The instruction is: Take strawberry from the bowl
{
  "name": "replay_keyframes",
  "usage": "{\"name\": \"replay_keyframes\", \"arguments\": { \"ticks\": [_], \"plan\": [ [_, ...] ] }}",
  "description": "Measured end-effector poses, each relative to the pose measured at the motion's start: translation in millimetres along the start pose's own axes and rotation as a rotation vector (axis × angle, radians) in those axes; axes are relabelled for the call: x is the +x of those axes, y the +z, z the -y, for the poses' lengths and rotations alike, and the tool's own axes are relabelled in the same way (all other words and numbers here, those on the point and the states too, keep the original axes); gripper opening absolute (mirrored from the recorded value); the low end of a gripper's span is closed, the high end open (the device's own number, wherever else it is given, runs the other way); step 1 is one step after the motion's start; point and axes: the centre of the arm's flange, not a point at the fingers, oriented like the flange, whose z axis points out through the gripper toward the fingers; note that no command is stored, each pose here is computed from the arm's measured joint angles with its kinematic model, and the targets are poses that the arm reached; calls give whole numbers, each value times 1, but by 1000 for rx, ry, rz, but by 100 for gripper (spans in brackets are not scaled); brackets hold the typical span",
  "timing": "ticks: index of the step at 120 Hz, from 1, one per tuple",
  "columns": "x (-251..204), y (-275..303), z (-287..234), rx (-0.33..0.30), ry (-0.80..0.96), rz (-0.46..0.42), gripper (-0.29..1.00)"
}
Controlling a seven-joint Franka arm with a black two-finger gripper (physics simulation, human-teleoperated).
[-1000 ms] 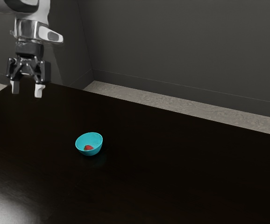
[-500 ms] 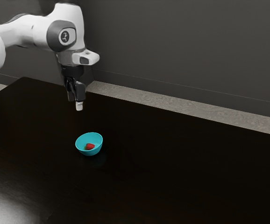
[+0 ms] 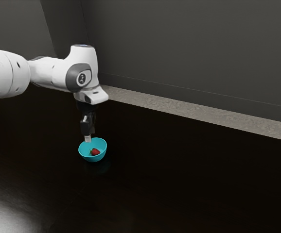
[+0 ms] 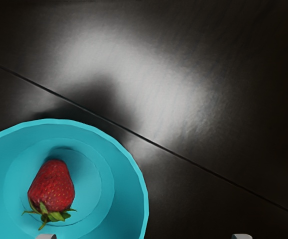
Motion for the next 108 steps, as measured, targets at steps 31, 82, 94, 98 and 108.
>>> {"name": "replay_keyframes", "arguments": {
  "ticks": [31,82,94,98,108],
  "plan": [
    [-11,25,28,65,114,-29,43],
    [-13,64,43,57,230,-35,41],
    [-13,70,44,52,246,-37,39],
    [-13,72,45,49,251,-38,39],
    [-13,78,46,45,261,-39,38]
  ]
}}
